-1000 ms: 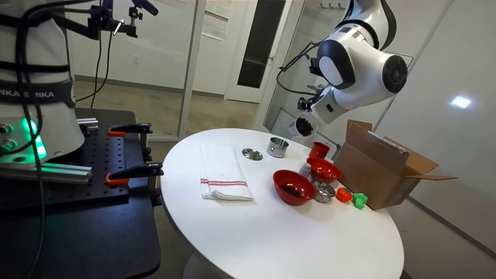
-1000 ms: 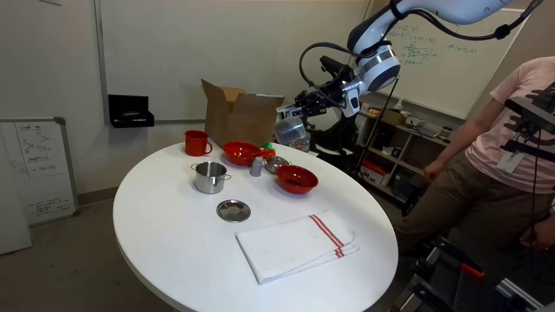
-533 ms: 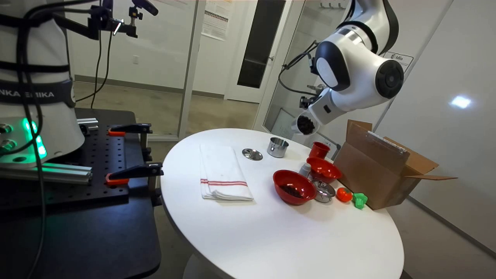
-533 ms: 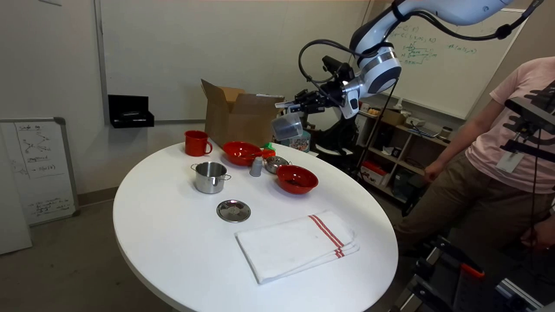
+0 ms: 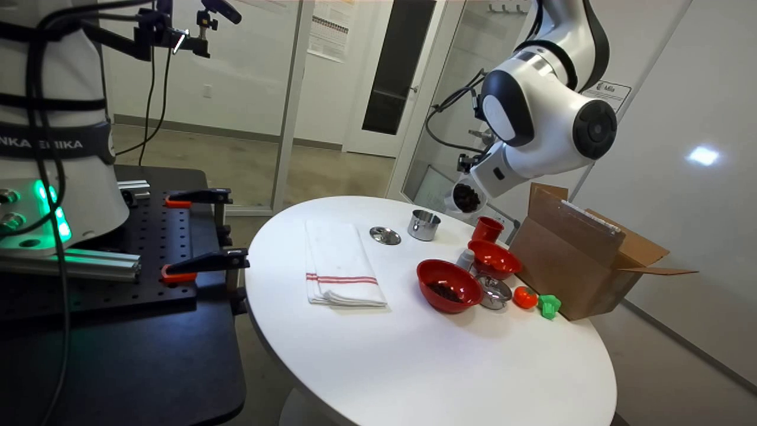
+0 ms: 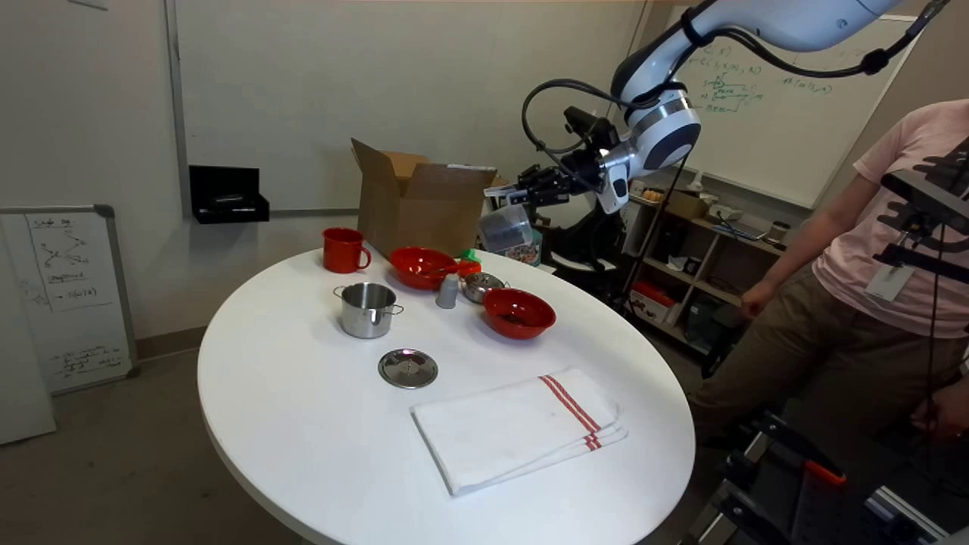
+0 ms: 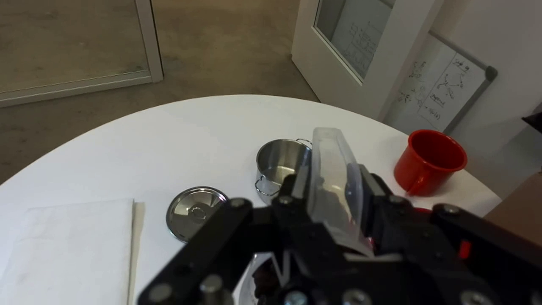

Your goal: Pour some of the things in the jug into the bowl

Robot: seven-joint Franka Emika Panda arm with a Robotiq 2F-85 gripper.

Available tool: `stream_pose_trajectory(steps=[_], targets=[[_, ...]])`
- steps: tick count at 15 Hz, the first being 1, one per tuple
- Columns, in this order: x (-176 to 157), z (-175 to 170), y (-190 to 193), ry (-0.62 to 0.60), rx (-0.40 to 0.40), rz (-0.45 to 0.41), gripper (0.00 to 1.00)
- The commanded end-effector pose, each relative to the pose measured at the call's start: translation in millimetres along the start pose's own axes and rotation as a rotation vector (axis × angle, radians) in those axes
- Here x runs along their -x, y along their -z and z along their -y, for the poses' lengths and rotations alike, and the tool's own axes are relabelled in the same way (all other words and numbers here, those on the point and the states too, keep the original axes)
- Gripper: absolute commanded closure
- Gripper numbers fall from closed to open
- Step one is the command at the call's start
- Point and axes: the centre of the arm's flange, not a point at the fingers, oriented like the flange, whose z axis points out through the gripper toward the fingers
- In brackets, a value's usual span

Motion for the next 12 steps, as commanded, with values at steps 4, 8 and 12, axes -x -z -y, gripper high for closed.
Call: stream_pose_trajectory(steps=[4,8,12], targets=[[-33,8,28,-0.115,-0.085,0.06,0.93],[-42,6,33,-0.15,-0.124,0.127,0.93],[-45,4,29,-0.166,-0.147,0.184,0.93]])
